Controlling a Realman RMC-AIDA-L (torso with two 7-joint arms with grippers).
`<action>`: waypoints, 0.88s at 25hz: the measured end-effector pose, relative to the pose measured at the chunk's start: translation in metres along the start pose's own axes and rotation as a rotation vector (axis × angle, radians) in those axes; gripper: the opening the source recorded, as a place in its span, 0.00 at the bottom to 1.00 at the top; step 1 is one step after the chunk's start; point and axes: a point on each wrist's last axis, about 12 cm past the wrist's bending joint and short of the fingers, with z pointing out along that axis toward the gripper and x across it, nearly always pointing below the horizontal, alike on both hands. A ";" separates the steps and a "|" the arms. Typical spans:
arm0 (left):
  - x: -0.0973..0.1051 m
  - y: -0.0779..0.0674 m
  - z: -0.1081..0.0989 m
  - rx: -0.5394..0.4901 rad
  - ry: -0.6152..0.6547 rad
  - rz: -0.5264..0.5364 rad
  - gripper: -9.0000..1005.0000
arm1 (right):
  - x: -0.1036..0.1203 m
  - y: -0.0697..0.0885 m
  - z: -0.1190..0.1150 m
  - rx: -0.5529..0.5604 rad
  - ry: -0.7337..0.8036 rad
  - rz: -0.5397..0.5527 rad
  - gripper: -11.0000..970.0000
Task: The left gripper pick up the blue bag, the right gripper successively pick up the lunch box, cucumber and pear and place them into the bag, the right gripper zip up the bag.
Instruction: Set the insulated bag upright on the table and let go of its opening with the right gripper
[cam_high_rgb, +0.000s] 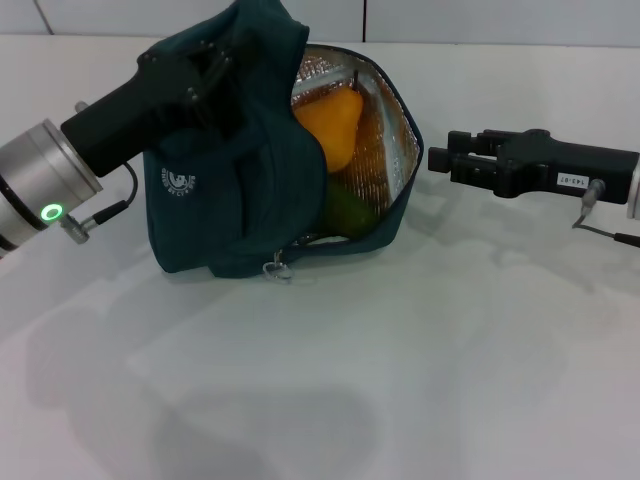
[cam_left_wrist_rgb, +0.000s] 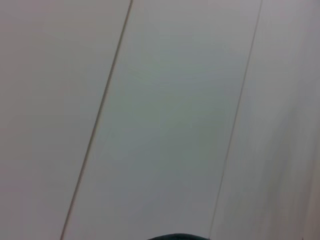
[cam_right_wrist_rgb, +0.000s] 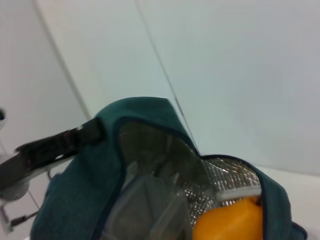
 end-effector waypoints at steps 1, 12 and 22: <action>0.000 0.000 0.000 0.003 0.001 0.001 0.08 | 0.000 -0.001 0.001 0.004 0.009 0.024 0.50; -0.001 -0.002 0.001 0.018 0.000 0.005 0.09 | 0.002 -0.007 0.006 0.069 0.025 0.148 0.51; -0.002 -0.003 0.008 0.048 0.012 0.012 0.10 | -0.001 -0.007 0.033 0.063 0.089 0.230 0.55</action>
